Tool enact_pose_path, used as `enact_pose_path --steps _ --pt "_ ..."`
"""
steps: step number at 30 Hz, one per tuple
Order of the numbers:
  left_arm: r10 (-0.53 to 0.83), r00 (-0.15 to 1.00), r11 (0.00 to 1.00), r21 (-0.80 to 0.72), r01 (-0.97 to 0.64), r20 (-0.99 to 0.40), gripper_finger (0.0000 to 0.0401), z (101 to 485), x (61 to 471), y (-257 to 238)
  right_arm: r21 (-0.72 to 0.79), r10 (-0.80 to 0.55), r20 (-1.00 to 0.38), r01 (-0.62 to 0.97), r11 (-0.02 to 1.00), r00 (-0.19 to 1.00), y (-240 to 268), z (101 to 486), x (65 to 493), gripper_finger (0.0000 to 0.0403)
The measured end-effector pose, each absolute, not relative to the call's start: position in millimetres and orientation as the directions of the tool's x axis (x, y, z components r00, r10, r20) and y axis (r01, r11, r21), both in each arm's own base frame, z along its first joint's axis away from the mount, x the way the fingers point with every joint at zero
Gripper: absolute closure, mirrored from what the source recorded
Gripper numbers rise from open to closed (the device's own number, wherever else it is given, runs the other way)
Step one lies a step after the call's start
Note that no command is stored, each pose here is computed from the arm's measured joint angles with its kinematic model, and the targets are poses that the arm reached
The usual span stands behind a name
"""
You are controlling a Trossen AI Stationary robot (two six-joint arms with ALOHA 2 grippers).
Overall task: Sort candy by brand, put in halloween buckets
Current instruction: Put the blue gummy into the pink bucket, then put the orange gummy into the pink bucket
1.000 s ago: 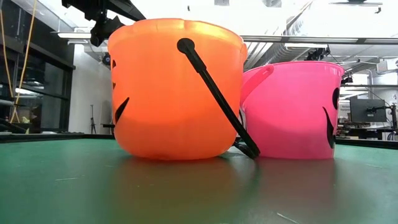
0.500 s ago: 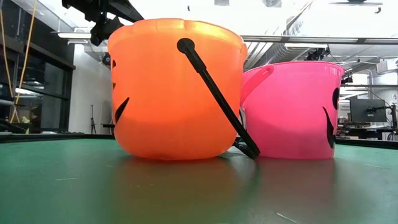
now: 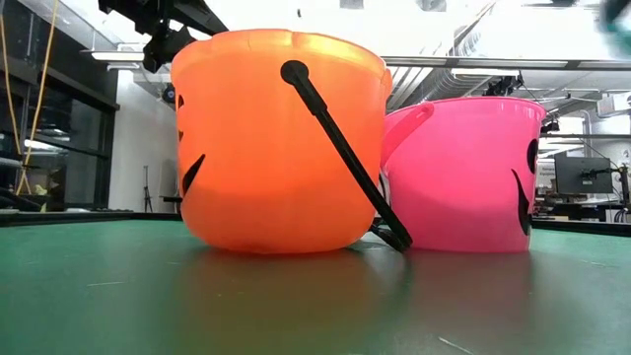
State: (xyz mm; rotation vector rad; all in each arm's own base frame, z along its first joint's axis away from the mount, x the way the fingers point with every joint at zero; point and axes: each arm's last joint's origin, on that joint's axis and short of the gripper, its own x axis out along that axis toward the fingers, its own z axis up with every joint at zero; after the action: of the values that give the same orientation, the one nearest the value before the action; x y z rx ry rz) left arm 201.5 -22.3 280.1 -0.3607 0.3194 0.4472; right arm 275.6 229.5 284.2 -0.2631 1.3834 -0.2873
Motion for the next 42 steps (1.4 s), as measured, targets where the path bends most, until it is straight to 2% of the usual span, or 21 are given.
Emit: enact_pose_path --steps 2,5,8,11,15,18,21,25,29,31,35,42 --pt "0.36 0.854 0.835 -0.278 -0.474 -0.375 0.0197 280 201 -22 -0.383 -0.397 -0.892 0.102 0.918 0.217 214 287 286 0.0399" --pt "0.36 0.856 0.835 -0.281 -0.473 -0.372 0.0197 280 202 -22 -0.476 -0.495 -0.848 0.139 0.868 0.187 185 283 296 0.04" --pt "0.36 0.858 0.835 -0.284 -0.472 -0.368 0.0197 281 202 -22 -0.501 -0.553 -0.813 0.266 0.824 0.183 156 280 303 0.0401" --pt "0.36 0.857 0.835 -0.283 -0.472 -0.368 0.0197 281 202 -22 -0.392 -0.485 -0.857 0.395 0.831 0.171 128 274 302 0.0401" --pt "0.359 0.857 0.835 -0.283 -0.472 -0.368 0.0197 281 202 -22 -0.158 -0.345 -0.894 0.517 0.841 0.287 100 269 287 0.0402" --pt "0.359 0.857 0.835 -0.283 -0.472 -0.368 0.0197 281 202 -22 0.062 -0.256 -0.867 0.603 0.795 0.427 81 280 270 0.0402" --pt "0.36 0.857 0.835 -0.284 -0.472 -0.368 0.0197 281 202 -22 0.216 -0.184 -0.861 0.668 0.713 0.474 69 278 256 0.0402" --pt "0.359 0.857 0.834 -0.285 -0.472 -0.369 0.0197 281 202 -22 0.296 -0.097 -0.891 0.729 0.618 0.444 58 272 248 0.0402" --pt "0.359 0.857 0.834 -0.285 -0.472 -0.369 0.0197 281 202 -22 0.404 0.02 -0.863 0.666 0.627 0.505 60 269 259 0.0402" --pt "0.36 0.857 0.834 -0.285 -0.473 -0.369 0.0197 281 202 -22 0.424 0.035 -0.853 0.651 0.63 0.521 63 269 263 0.0399" --pt "0.36 0.857 0.834 -0.285 -0.473 -0.369 0.0197 281 202 -22 0.395 0.022 -0.865 0.654 0.646 0.501 61 266 263 0.0355" --pt "0.36 0.857 0.835 -0.282 -0.472 -0.369 0.0197 281 202 -22 0.381 0.042 -0.874 0.631 0.676 0.484 61 266 261 0.0223"
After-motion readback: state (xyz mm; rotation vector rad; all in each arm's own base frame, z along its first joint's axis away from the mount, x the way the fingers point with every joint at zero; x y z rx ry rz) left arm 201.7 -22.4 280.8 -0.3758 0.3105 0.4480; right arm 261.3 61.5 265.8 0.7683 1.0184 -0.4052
